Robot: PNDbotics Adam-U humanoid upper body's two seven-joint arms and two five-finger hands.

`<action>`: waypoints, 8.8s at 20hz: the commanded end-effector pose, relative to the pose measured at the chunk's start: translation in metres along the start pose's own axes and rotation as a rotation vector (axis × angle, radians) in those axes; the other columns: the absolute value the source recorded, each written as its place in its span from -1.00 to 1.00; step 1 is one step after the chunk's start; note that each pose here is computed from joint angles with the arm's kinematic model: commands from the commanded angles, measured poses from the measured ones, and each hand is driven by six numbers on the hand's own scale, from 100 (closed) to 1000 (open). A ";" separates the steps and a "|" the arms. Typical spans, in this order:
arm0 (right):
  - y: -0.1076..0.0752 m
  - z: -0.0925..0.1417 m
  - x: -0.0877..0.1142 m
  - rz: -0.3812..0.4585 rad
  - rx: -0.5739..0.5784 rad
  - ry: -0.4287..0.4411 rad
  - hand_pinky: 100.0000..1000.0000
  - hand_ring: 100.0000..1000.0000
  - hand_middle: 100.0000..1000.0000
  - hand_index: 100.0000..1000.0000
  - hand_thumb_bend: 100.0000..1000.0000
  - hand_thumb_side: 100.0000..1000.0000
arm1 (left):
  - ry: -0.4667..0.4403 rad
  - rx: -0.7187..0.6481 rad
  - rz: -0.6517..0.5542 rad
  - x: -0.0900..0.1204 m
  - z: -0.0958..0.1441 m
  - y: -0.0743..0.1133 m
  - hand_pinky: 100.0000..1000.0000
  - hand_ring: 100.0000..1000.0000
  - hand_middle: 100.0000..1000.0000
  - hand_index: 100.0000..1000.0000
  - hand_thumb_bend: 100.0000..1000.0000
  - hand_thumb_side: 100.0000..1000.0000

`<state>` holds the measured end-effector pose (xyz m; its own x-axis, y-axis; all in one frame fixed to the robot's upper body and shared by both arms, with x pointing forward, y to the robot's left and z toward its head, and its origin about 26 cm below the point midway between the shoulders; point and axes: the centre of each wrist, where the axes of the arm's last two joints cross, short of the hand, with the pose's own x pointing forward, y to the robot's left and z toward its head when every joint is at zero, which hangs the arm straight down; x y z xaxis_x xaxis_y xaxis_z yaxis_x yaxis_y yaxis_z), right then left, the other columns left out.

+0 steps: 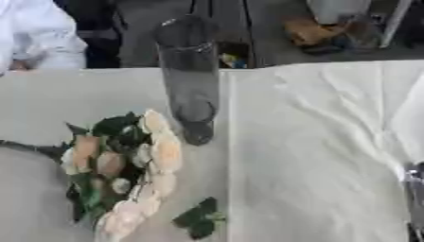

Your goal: Arrange flowers into the vase.

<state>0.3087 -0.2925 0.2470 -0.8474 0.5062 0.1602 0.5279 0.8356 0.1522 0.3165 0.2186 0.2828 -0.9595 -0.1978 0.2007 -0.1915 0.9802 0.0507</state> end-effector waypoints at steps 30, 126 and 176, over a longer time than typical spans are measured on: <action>-0.002 -0.003 0.004 -0.015 0.048 -0.008 0.20 0.10 0.02 0.60 -1.00 0.94 | 0.337 -1.096 -0.935 -0.066 0.012 0.096 0.80 0.95 0.98 1.00 0.07 0.48; 0.005 0.005 0.006 -0.103 0.080 0.058 0.26 0.08 -0.04 0.57 -1.00 0.90 | 0.613 -1.578 -0.951 -0.122 -0.009 0.097 0.58 0.87 0.88 1.00 -0.44 0.01; 0.008 0.006 0.008 -0.146 0.085 0.069 0.30 0.09 -0.06 0.56 -1.00 0.86 | 0.629 -1.690 -1.023 -0.143 0.021 0.087 0.56 0.84 0.86 1.00 -0.22 -0.07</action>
<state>0.3089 -0.2817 0.2350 -0.8955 0.3726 0.2436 0.4034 0.9106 0.0902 0.4322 0.3279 0.2324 -0.4163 -0.8777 -0.2372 0.2022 -0.3438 0.9170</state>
